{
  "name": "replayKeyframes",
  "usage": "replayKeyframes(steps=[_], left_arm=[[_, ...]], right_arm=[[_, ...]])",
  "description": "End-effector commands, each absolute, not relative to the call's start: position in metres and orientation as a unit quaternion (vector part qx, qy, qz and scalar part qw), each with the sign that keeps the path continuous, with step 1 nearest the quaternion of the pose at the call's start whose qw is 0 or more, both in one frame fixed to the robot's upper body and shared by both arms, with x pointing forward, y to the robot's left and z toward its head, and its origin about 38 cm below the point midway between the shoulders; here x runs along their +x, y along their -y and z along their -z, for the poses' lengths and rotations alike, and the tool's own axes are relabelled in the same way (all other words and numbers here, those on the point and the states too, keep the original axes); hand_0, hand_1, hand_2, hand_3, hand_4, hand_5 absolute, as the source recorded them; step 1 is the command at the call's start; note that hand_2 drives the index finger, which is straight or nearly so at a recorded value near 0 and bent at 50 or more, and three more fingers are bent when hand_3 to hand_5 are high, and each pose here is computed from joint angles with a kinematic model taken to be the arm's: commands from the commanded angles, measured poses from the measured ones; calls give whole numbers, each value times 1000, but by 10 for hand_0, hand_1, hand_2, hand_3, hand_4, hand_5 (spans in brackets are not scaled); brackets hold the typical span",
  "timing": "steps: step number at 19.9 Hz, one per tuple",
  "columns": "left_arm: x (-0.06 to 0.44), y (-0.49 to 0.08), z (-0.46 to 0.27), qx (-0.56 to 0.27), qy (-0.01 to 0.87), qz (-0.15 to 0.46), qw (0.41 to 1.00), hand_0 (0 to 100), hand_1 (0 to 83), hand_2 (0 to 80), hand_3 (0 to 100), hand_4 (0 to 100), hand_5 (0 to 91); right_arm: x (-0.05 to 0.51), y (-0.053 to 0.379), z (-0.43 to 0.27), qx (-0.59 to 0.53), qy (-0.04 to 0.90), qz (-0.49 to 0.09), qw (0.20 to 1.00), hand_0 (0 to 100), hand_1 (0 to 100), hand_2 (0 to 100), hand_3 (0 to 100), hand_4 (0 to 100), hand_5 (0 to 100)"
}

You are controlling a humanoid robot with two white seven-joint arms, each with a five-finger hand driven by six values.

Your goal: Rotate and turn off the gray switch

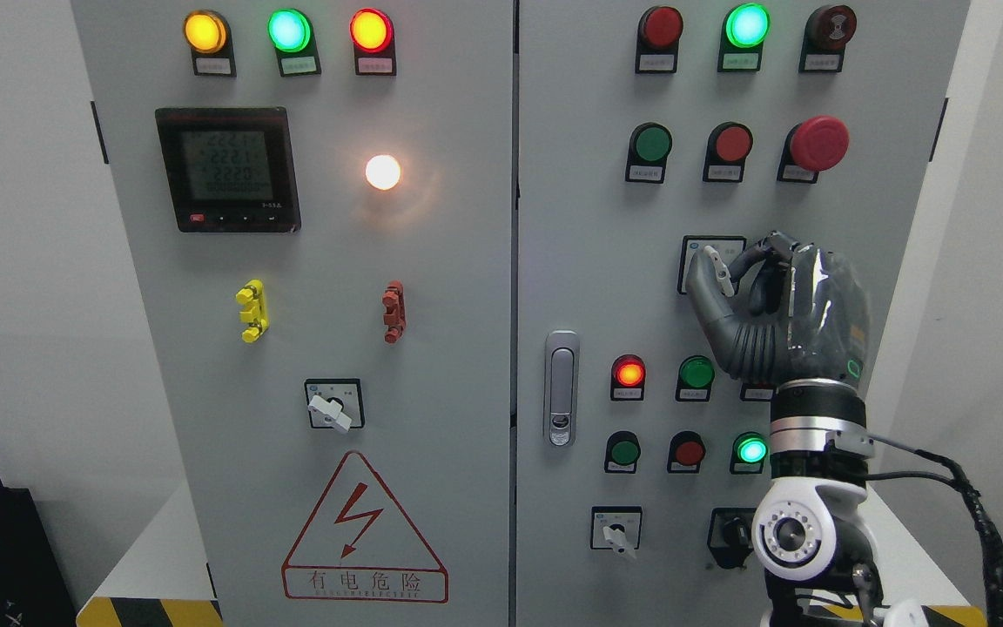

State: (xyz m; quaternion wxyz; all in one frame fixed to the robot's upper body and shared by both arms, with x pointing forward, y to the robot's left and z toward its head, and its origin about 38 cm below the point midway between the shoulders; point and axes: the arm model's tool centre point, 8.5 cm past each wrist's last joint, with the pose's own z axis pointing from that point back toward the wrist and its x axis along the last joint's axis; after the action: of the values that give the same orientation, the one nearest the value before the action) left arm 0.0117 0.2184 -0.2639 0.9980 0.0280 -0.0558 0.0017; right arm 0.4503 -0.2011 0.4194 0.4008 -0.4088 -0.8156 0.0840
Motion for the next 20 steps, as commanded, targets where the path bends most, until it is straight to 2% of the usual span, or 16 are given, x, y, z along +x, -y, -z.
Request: replayKeyframes(steps=[1, 17, 18, 20], left_arm=[[26, -219, 264, 29, 72, -16, 997, 120, 389, 0, 0, 0, 0], [26, -218, 264, 28, 72, -16, 997, 120, 389, 0, 0, 0, 0], [26, -219, 264, 30, 72, -16, 997, 120, 389, 0, 0, 0, 0], [26, -218, 264, 28, 72, -16, 997, 120, 389, 0, 0, 0, 0]], right_arm=[[451, 201, -419, -408, 815, -86, 401, 559, 416, 779, 1000, 990, 1000], [451, 200, -421, -407, 817, -84, 400, 577, 402, 800, 1000, 996, 1000], [451, 200, -421, -407, 817, -85, 400, 602, 384, 800, 1000, 996, 1000], [451, 200, -421, -407, 817, -84, 400, 568, 389, 800, 1000, 997, 1000]])
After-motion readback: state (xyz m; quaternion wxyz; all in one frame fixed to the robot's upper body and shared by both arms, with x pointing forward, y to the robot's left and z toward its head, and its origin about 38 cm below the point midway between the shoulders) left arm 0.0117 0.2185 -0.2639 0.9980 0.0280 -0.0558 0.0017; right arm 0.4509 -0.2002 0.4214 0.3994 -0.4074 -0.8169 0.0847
